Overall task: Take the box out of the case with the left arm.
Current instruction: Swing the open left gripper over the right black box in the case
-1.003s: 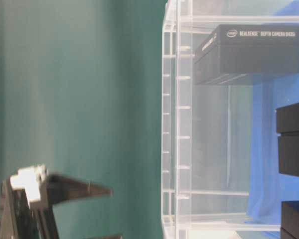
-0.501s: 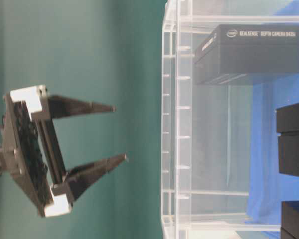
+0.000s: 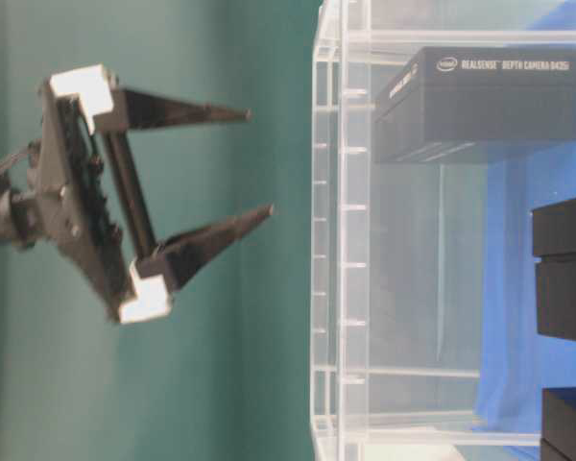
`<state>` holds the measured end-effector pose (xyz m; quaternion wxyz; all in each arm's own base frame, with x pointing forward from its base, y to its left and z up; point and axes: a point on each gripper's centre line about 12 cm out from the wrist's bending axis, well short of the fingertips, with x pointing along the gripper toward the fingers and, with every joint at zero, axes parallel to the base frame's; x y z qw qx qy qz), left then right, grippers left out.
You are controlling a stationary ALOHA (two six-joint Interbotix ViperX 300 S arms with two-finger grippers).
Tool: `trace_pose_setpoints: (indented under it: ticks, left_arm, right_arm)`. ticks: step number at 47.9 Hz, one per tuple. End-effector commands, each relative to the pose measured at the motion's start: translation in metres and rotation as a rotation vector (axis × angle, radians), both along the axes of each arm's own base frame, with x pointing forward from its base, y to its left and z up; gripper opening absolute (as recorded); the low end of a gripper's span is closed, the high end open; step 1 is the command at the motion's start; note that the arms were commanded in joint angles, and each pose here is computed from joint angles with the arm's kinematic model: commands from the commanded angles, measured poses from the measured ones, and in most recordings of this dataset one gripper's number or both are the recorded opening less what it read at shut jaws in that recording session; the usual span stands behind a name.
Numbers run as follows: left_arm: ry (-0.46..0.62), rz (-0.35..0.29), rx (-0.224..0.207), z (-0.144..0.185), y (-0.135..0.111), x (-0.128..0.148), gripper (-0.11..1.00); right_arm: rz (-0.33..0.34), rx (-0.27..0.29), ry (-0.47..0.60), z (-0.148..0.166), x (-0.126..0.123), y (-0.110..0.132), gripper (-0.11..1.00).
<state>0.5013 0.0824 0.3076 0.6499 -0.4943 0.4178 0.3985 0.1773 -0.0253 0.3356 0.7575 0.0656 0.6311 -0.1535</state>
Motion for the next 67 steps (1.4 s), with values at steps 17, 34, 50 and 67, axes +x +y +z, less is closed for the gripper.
trace_pose_setpoints:
  ticks: [17, 34, 50, 67]
  left_arm:
    - [-0.045, -0.014, 0.010, 0.007, -0.002, 0.027, 0.90]
    - [-0.041, -0.012, 0.013, 0.001, 0.000, 0.032, 0.90]
    - [-0.038, -0.011, 0.014, 0.000, 0.001, 0.031, 0.90]
    - [-0.036, -0.010, 0.015, 0.000, 0.002, 0.031, 0.90]
  right_arm:
    - [-0.005, 0.004, 0.001, 0.004, -0.004, 0.000, 0.00]
    - [-0.005, 0.004, 0.001, 0.004, -0.004, 0.000, 0.00]
    - [-0.005, 0.004, 0.001, 0.004, -0.004, 0.000, 0.00]
    - [-0.005, 0.005, 0.001, 0.004, -0.004, 0.000, 0.00]
